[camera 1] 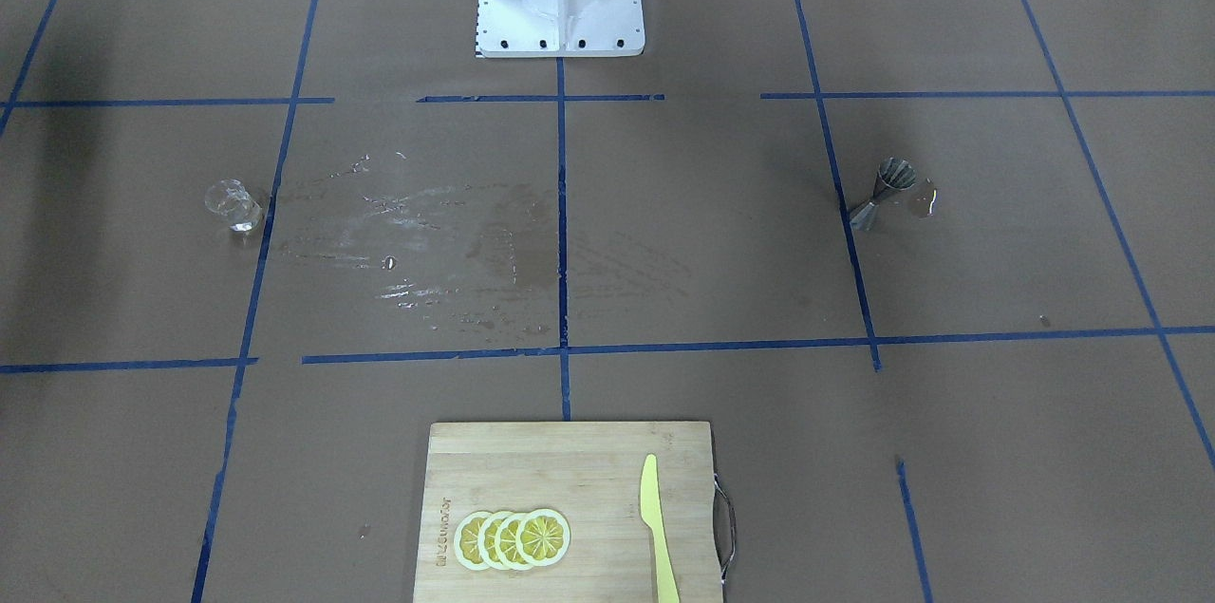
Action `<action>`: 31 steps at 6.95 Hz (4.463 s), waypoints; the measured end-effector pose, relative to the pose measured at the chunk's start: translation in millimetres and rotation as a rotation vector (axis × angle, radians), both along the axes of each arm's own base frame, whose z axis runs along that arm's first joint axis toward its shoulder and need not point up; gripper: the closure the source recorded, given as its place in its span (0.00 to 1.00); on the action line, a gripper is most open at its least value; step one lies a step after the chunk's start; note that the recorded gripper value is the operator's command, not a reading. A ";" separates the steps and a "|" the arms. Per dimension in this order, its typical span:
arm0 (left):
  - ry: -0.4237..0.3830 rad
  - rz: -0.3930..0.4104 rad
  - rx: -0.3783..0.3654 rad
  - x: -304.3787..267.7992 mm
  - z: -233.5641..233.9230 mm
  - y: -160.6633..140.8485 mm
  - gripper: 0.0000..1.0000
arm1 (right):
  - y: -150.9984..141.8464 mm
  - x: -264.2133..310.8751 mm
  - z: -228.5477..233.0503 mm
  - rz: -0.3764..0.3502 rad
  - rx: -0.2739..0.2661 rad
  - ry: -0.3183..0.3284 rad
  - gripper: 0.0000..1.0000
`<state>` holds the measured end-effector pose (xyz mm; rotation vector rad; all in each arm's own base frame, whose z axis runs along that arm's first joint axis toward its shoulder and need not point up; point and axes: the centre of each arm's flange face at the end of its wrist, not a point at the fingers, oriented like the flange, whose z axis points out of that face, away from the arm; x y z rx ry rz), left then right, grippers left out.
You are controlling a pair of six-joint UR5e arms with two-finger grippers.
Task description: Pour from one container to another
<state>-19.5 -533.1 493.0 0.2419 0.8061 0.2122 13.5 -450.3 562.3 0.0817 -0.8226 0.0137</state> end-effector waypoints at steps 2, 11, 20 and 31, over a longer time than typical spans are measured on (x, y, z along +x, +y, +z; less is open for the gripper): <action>0.011 0.019 0.096 9.7 5.1 6.1 0.00 | 1.0 -0.8 -0.3 0.000 -0.002 -0.006 0.00; 0.268 -0.293 0.332 153.6 -59.1 46.2 0.00 | -0.2 -0.7 -16.3 0.009 0.046 -0.002 0.00; 0.196 -0.883 0.559 329.8 -50.6 199.9 0.00 | -3.5 -23.5 -17.6 -0.045 0.038 -0.046 0.00; 0.215 -0.889 0.578 382.9 19.0 298.0 0.00 | -9.3 -38.6 18.8 -0.079 0.018 -0.060 0.00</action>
